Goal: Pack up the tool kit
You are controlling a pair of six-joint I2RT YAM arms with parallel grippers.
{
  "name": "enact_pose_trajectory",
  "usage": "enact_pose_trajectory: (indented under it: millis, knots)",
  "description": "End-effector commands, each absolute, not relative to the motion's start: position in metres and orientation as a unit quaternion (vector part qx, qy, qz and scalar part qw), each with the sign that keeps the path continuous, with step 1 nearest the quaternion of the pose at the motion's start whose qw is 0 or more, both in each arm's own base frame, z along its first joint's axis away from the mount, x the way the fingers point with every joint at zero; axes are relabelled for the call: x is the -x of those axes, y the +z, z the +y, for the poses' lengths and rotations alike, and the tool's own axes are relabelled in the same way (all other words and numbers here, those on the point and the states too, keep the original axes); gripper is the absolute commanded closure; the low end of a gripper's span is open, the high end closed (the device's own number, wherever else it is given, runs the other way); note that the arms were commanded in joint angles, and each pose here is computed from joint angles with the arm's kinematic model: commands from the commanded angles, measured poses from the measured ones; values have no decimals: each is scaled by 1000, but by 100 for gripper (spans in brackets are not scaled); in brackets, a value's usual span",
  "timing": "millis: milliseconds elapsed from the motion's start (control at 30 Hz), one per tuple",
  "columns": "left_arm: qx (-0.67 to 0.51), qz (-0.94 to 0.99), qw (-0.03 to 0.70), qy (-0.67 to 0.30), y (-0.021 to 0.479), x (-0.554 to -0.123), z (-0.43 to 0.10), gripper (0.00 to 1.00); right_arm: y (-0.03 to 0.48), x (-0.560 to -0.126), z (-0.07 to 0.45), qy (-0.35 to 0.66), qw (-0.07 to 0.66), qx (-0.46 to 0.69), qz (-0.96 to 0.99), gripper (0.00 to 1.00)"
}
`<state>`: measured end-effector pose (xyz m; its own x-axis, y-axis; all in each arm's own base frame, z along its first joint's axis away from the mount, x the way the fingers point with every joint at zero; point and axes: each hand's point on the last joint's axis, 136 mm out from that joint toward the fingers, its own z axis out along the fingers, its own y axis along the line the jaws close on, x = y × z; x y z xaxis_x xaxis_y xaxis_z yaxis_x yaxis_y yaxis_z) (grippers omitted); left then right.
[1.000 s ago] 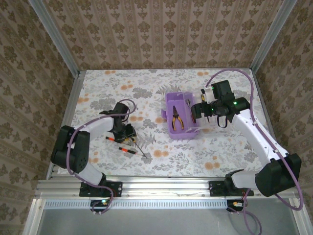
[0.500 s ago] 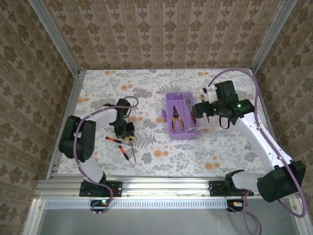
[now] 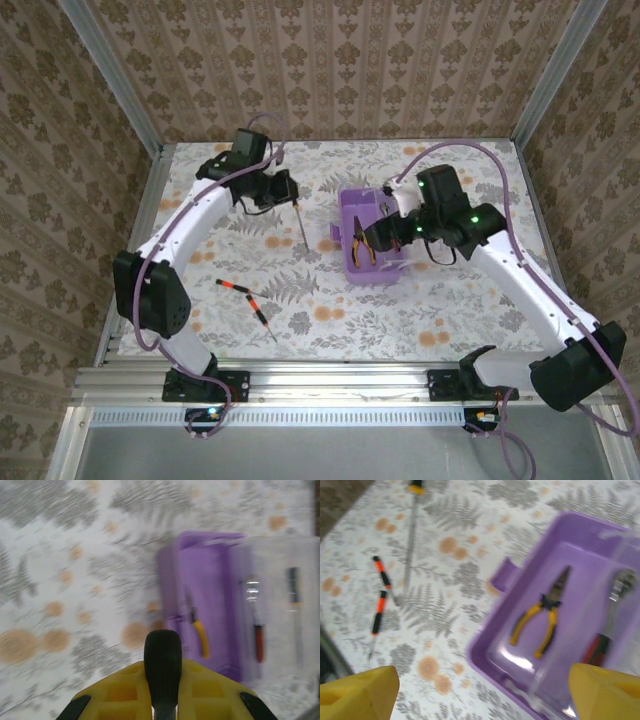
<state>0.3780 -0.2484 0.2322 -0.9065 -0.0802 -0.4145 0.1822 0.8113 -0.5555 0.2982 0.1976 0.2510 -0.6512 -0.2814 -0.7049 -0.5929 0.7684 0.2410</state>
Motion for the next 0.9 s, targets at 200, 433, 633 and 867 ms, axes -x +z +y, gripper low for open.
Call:
enact_pose_trajectory:
  millis: [200,433,633,867]
  knots:
    - [-78,881,217,-412,283,-360,-328,100,289,-313,251,318,375,247,835,31]
    - [-103,864,218,-442,301,-345,-358,100,287,-330,255,303,379,233,843,47]
    - [-107,851,227,-461,318,-342,-362,100,267,-339,258,291,359,223,858,58]
    - [-113,850,234,-459,327,-337,-359,100,267,-344,251,267,372,215,863,88]
